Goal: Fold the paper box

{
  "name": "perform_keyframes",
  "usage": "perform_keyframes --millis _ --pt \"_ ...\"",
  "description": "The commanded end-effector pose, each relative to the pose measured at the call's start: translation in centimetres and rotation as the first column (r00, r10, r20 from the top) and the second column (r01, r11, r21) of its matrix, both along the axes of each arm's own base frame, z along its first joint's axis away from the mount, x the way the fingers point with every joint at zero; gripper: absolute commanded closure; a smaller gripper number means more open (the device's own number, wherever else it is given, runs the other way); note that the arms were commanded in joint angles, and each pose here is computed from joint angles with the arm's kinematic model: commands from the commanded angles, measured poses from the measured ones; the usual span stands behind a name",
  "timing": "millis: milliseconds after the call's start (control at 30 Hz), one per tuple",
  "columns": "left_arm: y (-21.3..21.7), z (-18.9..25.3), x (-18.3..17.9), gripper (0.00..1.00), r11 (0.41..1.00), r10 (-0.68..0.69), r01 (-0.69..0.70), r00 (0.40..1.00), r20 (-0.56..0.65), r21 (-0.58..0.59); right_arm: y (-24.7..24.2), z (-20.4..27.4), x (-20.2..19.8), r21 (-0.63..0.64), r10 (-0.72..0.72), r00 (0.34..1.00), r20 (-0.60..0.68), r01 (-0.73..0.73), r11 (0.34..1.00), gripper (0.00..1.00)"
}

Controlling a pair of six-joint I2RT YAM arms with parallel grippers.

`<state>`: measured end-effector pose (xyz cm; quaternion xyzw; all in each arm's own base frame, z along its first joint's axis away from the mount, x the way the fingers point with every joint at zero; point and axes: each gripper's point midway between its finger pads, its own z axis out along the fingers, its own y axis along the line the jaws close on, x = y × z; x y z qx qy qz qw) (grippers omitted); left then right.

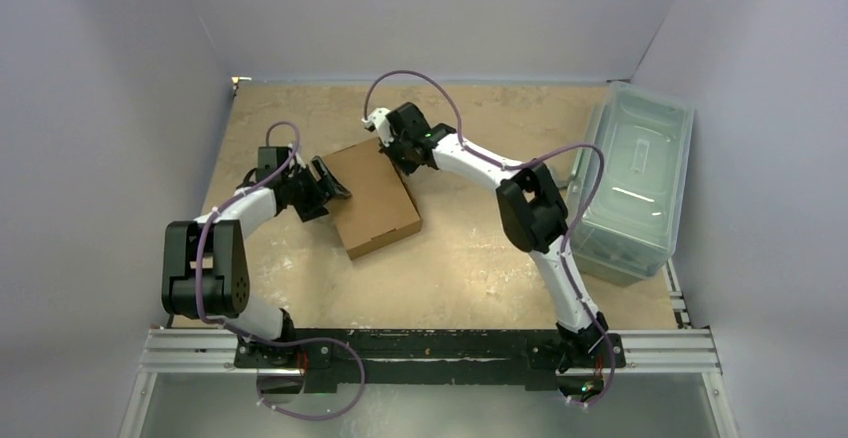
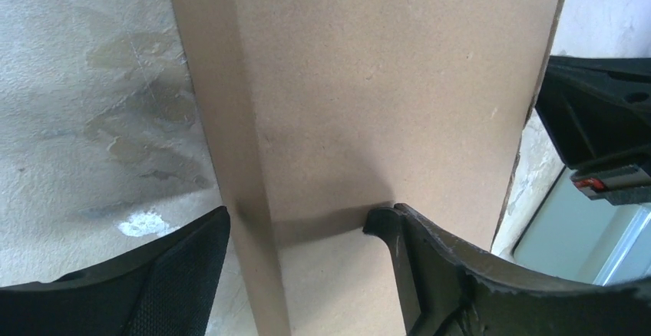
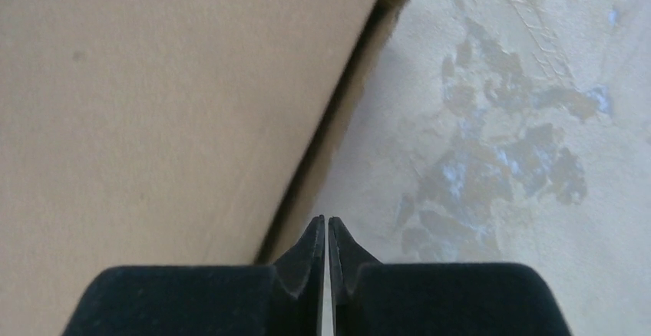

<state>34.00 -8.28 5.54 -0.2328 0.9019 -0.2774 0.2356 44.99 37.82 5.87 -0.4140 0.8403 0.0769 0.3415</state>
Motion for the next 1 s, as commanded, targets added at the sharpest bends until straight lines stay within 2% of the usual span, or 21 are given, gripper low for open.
perform_keyframes --millis 0,100,133,267,300,333,400,500,733,967 --pt "0.9 3.1 1.0 0.23 0.998 0.002 -0.008 0.993 0.121 0.055 -2.7 8.2 1.5 0.062 -0.02 0.988 0.155 0.011 0.998 0.92" --pt "1.6 5.5 0.8 0.13 0.997 0.018 -0.032 0.983 0.184 0.073 -5.2 11.4 1.5 0.099 -0.034 0.981 0.192 0.016 0.995 0.84" --pt "1.7 6.2 0.7 0.11 0.997 0.018 -0.034 0.979 0.203 0.076 -5.9 12.4 1.3 0.119 -0.032 0.98 0.196 0.009 0.993 0.75" --pt "1.5 7.5 -0.5 0.07 0.998 0.023 -0.037 0.973 0.231 0.056 -5.5 14.5 -2.2 0.292 0.078 0.994 0.074 -0.097 0.951 0.12" --pt "1.3 7.5 -0.9 0.07 0.998 0.028 -0.039 0.973 0.23 0.042 -5.0 14.7 -3.5 0.354 0.113 0.993 0.031 -0.116 0.928 0.03" --pt "1.1 7.5 -1.2 0.07 0.999 0.034 -0.041 0.973 0.23 0.025 -3.9 14.7 -5.5 0.427 0.192 0.981 -0.02 -0.166 0.889 0.01" --pt "0.7 7.7 -1.6 0.07 0.999 0.051 -0.049 0.969 0.243 -0.014 -2.8 14.0 -8.1 0.525 0.258 0.96 -0.111 -0.164 0.835 0.01" --pt "0.4 7.2 -2.3 0.08 0.997 0.069 -0.06 0.969 0.236 -0.046 -2.1 12.2 -9.4 0.582 0.274 0.937 -0.219 -0.1 0.807 0.01" --pt "-0.2 5.9 -3.3 0.09 0.996 0.064 -0.048 0.975 0.212 -0.081 -1.0 8.2 -7.2 0.561 0.194 0.923 -0.332 0.028 0.827 0.01" --pt "-0.5 3.7 -3.8 0.2 0.994 0.063 -0.047 0.985 0.162 -0.101 -1.2 5.9 -5.6 0.507 0.12 0.931 -0.345 0.077 0.859 0.01"
